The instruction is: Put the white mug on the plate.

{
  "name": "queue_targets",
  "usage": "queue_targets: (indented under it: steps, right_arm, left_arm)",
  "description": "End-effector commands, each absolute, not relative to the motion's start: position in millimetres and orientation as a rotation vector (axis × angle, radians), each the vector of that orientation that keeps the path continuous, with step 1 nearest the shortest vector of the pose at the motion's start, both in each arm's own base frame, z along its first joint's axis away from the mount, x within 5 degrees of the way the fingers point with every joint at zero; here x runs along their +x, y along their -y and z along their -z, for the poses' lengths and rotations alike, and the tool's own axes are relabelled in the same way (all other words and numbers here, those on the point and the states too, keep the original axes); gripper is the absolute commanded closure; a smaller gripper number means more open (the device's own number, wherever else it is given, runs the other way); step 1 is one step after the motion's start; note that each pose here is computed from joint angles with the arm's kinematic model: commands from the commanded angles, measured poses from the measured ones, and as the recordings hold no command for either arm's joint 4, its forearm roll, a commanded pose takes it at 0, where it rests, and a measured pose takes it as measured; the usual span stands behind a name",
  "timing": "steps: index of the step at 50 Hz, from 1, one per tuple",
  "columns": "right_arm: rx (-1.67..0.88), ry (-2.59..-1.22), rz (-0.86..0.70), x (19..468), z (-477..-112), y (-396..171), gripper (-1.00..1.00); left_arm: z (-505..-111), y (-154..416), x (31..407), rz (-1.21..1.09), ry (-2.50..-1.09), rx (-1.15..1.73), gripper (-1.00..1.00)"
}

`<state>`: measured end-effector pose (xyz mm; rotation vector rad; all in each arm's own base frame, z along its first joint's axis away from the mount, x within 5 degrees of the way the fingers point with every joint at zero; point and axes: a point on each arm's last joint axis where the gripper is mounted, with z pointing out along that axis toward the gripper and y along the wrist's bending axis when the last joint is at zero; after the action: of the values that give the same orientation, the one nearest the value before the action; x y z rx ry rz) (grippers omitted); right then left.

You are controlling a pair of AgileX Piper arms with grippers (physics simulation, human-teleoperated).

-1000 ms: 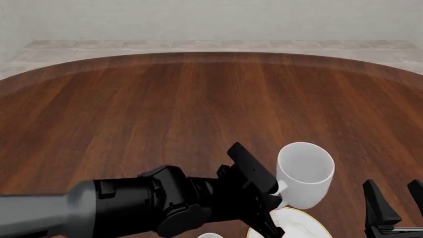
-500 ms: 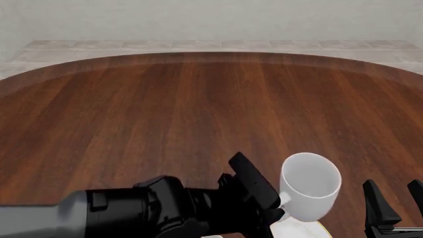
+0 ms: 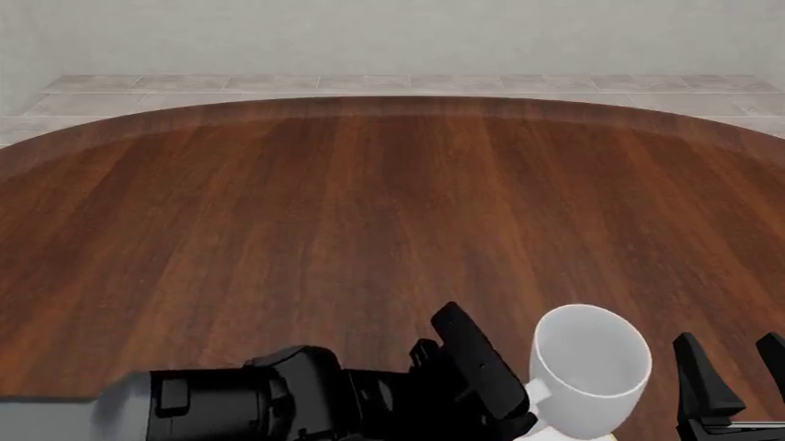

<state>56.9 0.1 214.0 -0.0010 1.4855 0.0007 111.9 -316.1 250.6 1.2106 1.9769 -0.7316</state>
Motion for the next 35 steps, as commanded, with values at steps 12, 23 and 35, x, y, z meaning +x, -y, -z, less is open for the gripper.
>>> queue_targets:
  steps: [12,23,35]
  right_arm:
    - [-0.001,-1.485,0.000,57.1,-213.9,0.0,-1.00]
    - [-0.002,-1.485,0.000,57.1,-213.9,-0.1,-1.00]
    - [-0.001,-1.485,0.000,57.1,-213.9,0.0,-1.00]
  left_arm:
    - [-251.9,322.3,99.3,0.753,-1.959,1.253,1.00]
    - [-248.4,322.3,95.4,0.752,-1.962,1.270,1.00]
    - [-245.1,318.6,95.8,0.743,-1.966,1.274,1.00]
